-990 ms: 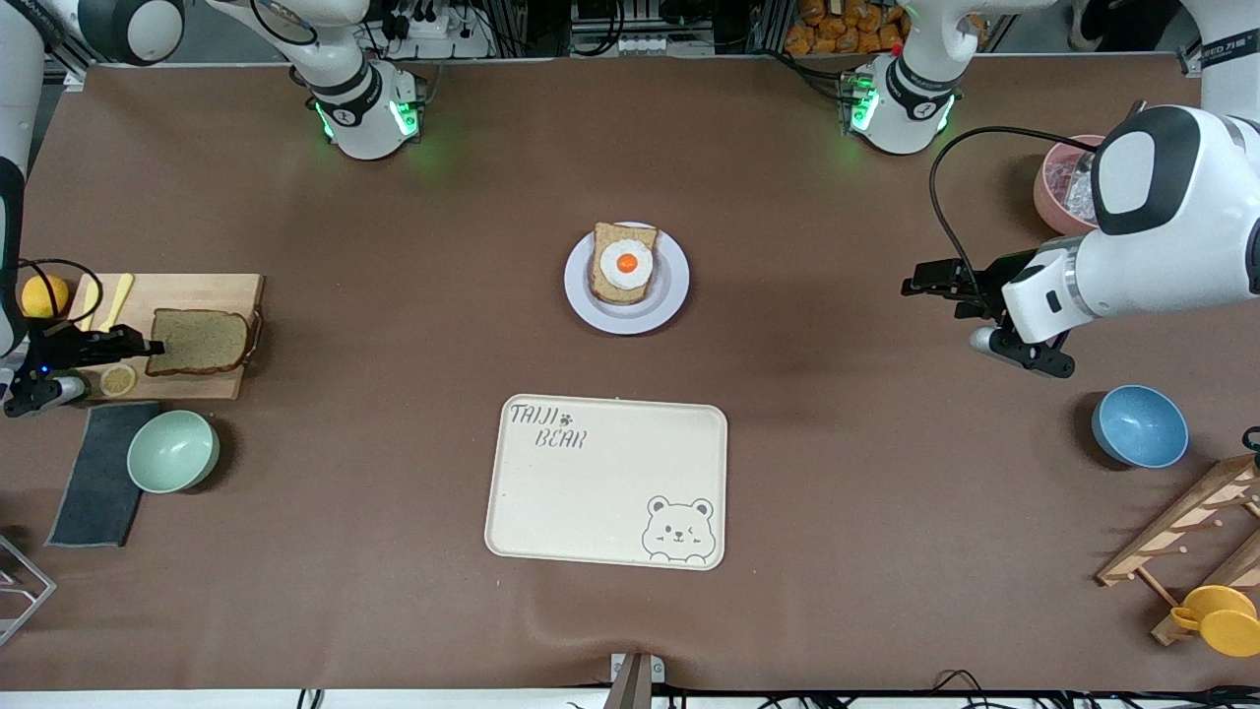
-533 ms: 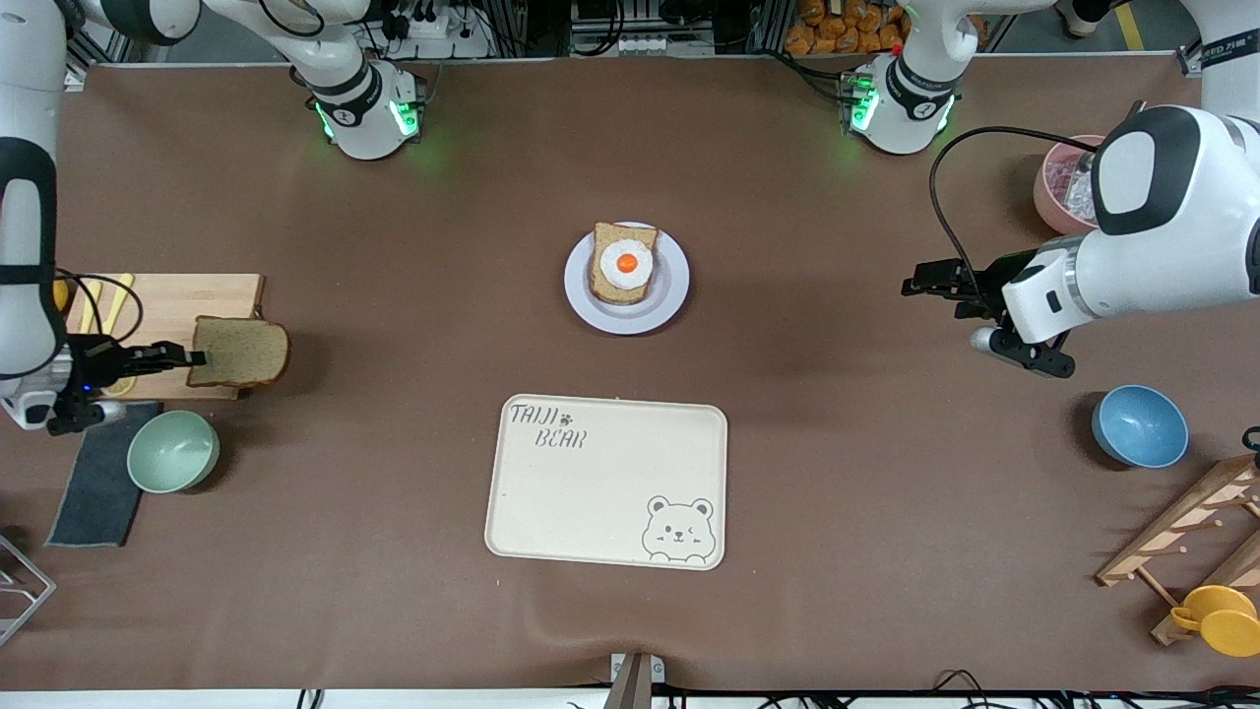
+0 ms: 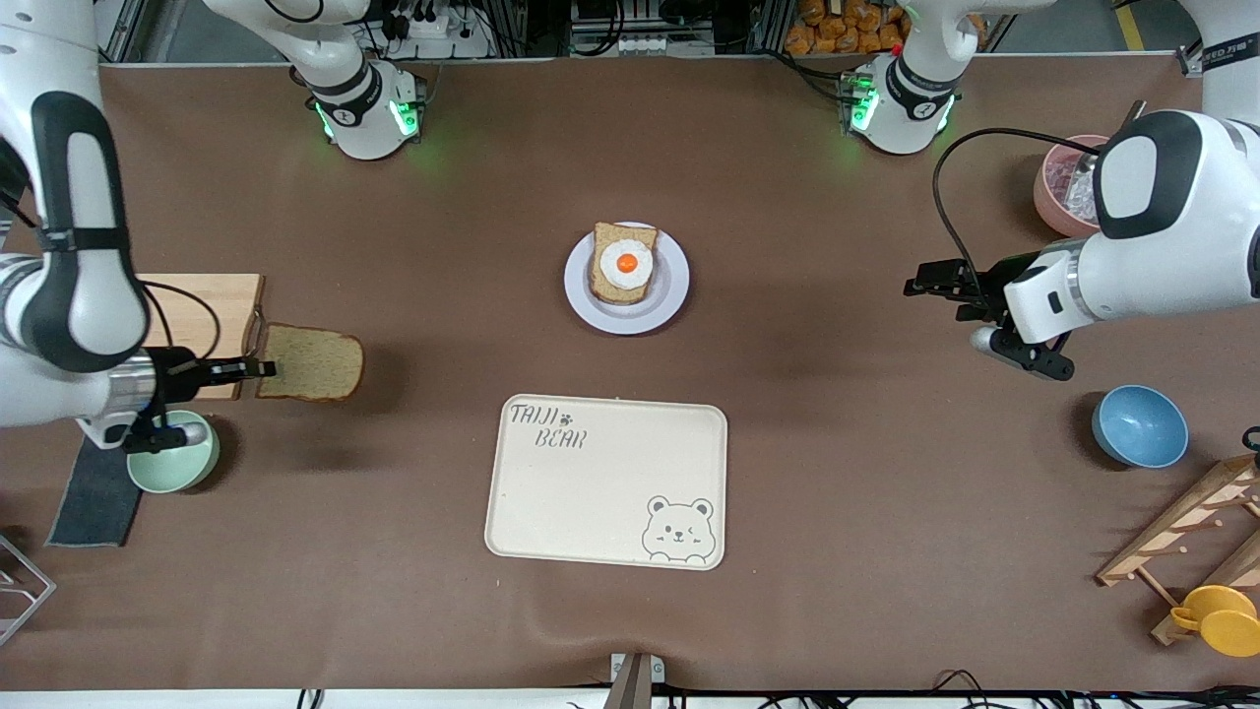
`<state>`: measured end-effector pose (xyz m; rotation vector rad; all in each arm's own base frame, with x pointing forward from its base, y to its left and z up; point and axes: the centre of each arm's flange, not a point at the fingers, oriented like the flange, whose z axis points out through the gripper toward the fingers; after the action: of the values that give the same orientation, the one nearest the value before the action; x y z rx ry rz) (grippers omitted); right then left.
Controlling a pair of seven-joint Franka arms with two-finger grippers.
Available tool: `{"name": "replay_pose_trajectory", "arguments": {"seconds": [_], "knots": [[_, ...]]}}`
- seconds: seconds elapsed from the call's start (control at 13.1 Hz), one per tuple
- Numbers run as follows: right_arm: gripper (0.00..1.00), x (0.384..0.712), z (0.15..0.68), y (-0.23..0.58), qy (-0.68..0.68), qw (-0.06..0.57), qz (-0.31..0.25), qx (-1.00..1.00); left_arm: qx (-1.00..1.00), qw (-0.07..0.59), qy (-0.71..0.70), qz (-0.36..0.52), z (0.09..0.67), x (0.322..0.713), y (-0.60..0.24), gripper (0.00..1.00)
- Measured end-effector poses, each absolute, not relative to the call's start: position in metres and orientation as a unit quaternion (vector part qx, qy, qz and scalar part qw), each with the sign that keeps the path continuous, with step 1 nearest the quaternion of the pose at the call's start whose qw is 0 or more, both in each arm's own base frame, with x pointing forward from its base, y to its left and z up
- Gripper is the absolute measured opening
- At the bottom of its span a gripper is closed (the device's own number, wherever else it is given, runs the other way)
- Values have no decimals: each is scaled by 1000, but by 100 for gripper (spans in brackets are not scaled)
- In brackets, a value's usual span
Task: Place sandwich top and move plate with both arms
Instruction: 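Carry the bread slice with the right gripper over the egg toast plate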
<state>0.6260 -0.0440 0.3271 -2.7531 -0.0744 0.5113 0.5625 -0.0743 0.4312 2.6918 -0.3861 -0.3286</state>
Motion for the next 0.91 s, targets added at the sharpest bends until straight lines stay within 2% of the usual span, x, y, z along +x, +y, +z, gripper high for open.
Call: {"name": "replay_pose_trajectory", "arguments": {"seconds": [0.3, 0.46, 0.69, 0.91], "knots": [[7, 623, 352, 62, -6, 155, 197, -968, 961, 206, -146, -115, 429, 564, -69, 100], [7, 615, 356, 106, -2, 154, 206, -966, 964, 185, -163, -103, 443, 565, -75, 100], [7, 590, 341, 170, -22, 160, 198, -967, 972, 129, -180, -74, 482, 563, -73, 100], [7, 551, 313, 230, -46, 176, 172, -968, 981, 73, -171, -54, 512, 560, -77, 100]]}}
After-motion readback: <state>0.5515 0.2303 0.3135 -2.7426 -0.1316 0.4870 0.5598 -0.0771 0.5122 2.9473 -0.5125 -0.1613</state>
